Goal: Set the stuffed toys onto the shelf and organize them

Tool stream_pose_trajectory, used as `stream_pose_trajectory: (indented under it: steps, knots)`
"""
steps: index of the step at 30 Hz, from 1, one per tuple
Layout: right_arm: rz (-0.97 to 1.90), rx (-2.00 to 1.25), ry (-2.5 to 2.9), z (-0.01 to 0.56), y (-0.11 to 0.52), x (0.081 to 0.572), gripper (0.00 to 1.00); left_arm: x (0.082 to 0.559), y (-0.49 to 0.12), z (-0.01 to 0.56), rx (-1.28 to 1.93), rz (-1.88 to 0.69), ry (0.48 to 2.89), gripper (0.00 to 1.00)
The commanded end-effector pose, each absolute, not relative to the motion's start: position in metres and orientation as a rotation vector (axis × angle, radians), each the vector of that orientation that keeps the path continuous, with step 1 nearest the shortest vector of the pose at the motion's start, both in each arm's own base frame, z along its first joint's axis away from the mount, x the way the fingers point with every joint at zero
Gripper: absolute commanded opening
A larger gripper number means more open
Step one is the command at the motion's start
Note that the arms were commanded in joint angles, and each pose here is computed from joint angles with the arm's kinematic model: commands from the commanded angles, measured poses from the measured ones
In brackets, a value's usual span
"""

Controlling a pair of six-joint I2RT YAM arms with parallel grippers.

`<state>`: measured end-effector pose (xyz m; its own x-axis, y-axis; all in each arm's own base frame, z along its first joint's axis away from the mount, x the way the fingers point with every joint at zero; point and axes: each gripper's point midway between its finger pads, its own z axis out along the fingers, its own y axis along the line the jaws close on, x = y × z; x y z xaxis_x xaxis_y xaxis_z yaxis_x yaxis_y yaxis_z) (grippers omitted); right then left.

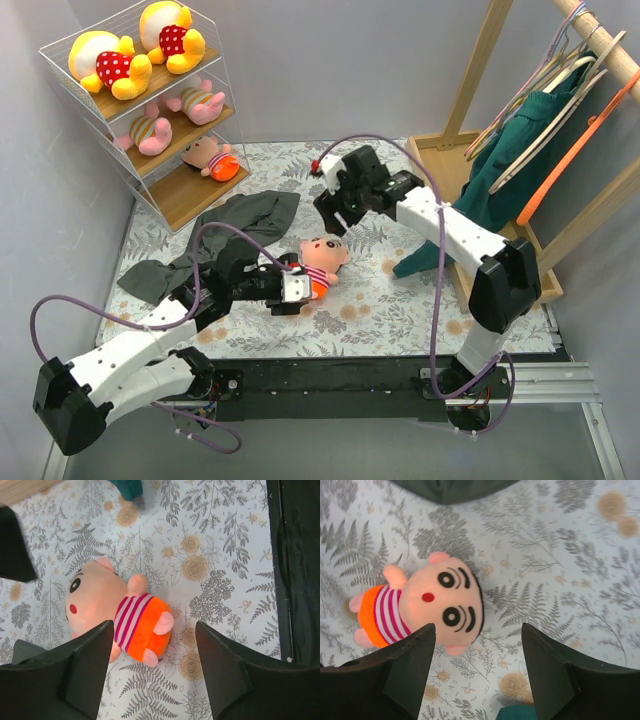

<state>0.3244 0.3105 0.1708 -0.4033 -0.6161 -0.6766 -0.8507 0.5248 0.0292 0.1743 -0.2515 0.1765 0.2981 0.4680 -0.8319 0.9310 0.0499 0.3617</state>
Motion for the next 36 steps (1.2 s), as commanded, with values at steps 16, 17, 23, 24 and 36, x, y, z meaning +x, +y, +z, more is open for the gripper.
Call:
stream_pose_trajectory:
  steps: [16,17,23,24,36]
  knots:
    - [0.641,-0.602,1.73,0.379,0.259,0.321,0.87,0.21,-0.256,0.1,1.725,-0.351,1.322,0.56]
    - [0.649,-0.606,1.721,0.381,0.259,0.318,0.87,0.211,-0.256,0.098,1.731,-0.346,1.329,0.56]
    - [0.631,-0.626,1.728,0.385,0.253,0.312,0.87,0.225,-0.259,0.094,1.736,-0.285,1.315,0.54]
    - [0.626,-0.626,1.727,0.386,0.252,0.311,0.87,0.227,-0.26,0.093,1.735,-0.276,1.314,0.54]
    - [0.605,-0.62,1.717,0.377,0.243,0.304,0.88,0.23,-0.265,0.111,1.622,-0.314,1.346,0.0]
